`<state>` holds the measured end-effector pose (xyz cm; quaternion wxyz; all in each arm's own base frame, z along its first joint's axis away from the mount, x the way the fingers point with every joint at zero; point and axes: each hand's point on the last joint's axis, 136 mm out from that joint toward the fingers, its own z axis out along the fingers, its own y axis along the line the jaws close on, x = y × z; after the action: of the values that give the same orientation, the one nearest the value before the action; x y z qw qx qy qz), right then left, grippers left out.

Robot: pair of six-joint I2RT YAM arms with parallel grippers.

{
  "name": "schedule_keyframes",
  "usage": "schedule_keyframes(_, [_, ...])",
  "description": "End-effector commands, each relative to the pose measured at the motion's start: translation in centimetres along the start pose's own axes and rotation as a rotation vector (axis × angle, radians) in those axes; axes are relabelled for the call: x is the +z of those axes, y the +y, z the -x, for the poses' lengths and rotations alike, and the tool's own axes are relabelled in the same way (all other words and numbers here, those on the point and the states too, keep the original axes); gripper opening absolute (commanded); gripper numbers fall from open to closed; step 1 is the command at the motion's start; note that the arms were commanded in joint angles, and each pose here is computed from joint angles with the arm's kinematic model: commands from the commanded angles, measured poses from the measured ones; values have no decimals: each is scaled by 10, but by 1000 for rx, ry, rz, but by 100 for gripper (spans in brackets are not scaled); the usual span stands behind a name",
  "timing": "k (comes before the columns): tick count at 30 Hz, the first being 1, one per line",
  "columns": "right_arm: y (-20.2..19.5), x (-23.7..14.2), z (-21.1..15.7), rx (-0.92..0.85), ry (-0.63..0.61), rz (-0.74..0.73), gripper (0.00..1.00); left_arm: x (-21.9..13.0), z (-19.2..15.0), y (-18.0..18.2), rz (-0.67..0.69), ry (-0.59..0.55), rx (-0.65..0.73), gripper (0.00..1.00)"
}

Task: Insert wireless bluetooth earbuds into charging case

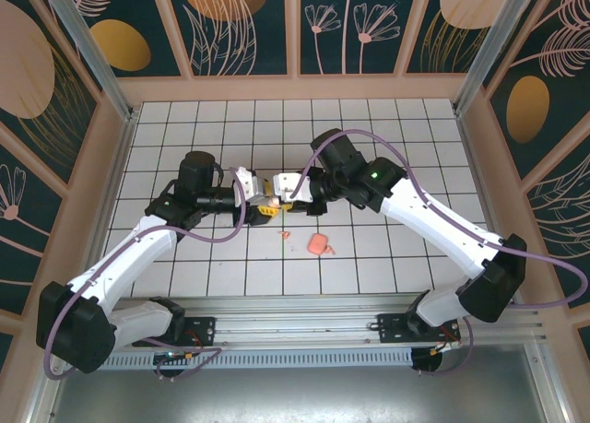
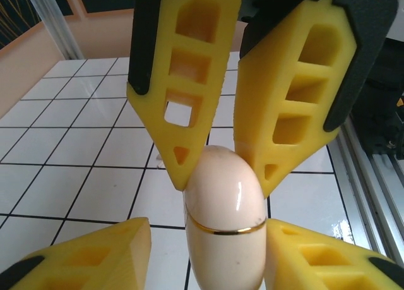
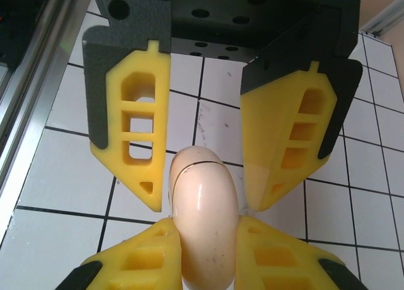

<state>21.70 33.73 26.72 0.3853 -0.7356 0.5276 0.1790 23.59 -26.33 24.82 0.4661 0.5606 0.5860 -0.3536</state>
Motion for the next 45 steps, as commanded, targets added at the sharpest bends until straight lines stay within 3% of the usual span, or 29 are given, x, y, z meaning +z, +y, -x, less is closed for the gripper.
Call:
schedule_keyframes(1, [-4, -7, 13, -40, -15, -15, 19, -1, 13, -2, -18, -41, 28, 43])
schedule_keyframes(4, [-4, -8, 16, -45, -30, -18, 19, -2, 11, -1, -10, -35, 28, 38])
schedule_keyframes(9, [-3, -9, 22, -49, -48, -17, 19, -1, 8, 0, -2, -25, 26, 21])
schedule_keyframes(11, [-4, -10, 23, -44, -55, -24, 20, -1, 6, 1, 7, -19, 28, 20])
schedule_keyframes(15, [-9, -9, 18, -20, -48, -66, 33, -2, 8, 0, 0, -30, 27, 19])
schedule_keyframes(17, [-11, -8, 14, -6, -36, -83, 35, -1, 9, -2, -9, -36, 26, 19])
schedule_keyframes(45, [-33, -24, 12, 59, -82, -164, 35, -1, 10, -7, -24, -60, 15, 17])
